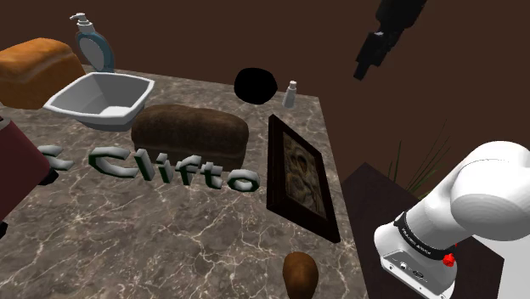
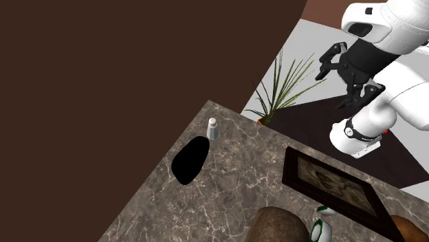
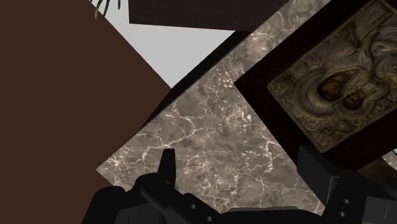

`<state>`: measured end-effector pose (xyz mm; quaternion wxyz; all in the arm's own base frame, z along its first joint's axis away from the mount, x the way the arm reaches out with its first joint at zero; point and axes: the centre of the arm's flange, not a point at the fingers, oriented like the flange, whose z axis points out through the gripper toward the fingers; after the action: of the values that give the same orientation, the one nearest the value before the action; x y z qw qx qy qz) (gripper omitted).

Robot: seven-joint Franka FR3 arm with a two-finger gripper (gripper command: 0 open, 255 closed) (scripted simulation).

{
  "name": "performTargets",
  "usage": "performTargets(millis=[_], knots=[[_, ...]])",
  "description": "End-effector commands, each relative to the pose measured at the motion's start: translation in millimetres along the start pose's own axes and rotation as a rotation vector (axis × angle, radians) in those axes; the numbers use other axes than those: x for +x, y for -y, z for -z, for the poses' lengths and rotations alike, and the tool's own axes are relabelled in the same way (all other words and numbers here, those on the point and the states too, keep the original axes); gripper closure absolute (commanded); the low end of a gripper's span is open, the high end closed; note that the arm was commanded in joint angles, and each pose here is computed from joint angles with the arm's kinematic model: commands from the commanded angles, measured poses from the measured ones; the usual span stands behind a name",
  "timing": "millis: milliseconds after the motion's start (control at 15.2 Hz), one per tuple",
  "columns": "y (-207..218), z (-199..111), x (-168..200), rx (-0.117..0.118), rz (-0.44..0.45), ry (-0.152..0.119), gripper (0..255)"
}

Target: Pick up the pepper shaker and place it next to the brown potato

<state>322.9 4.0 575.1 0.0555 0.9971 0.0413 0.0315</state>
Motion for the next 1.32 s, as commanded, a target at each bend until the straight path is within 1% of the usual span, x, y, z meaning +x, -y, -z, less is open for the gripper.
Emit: performTargets(millis=[0,1254], knots=[[0.0,0.0,0.0,0.0,0.0,0.0,0],[-66.6,-147.5,198.7,0.003,-0.166,0.045,0]])
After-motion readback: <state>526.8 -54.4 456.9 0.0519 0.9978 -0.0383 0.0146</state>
